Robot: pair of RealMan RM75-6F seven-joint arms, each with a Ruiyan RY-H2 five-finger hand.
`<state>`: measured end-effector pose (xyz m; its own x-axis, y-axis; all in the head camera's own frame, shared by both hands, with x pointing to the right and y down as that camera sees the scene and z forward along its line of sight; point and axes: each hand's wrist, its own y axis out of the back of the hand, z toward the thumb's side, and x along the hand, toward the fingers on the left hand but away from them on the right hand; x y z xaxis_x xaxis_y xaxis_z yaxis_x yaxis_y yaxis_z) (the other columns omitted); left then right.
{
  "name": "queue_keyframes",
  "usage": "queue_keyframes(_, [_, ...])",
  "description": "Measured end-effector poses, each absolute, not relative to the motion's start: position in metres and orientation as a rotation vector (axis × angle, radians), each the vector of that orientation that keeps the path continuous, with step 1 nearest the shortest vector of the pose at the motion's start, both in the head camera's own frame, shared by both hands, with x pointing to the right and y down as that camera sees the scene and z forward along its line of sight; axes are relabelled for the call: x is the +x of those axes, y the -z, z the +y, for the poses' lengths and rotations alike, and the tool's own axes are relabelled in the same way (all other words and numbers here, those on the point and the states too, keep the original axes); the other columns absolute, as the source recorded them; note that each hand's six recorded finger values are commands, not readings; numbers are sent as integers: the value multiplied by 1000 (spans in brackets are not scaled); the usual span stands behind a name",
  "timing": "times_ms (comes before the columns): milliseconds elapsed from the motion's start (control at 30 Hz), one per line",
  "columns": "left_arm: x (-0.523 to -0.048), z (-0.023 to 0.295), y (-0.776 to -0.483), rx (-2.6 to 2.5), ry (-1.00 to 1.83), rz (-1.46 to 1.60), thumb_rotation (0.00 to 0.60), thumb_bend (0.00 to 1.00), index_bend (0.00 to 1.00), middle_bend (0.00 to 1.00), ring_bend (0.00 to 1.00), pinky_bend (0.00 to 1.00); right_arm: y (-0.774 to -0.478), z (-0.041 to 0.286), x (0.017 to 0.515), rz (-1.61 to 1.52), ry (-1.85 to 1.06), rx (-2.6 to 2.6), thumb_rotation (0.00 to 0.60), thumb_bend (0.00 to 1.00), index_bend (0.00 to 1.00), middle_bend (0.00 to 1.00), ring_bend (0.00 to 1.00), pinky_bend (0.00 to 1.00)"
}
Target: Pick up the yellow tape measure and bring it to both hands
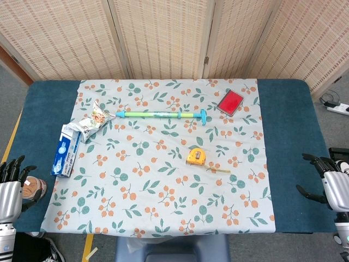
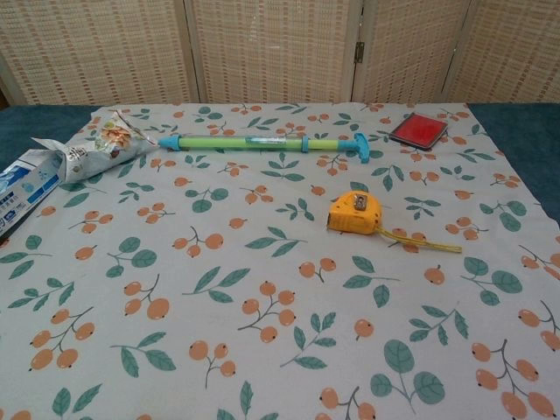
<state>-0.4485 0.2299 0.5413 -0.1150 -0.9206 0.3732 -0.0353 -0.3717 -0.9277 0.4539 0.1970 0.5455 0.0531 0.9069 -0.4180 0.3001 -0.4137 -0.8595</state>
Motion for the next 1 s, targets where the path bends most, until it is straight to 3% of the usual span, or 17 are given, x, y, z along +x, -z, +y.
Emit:
queue_keyframes(567, [-450,237,-537,-1459,1559,1109,600,354,287,105,89,0,-551,203,444,-1191,-1365,-1813,600,258,199,268,278,158])
queue_keyframes(867, [-446,235,-537,-1492,1541,1109,600,354,290,105,89,0,-580,186,404,-1076,-1377,-1916,600,259,192,224,263,158])
queue_keyframes(1000, [-445,235,-536,-1498,1539,1111,600,354,293,105,89,0,-599,174,379,-1002,-1402,-1979,600,259,133,181,204,126])
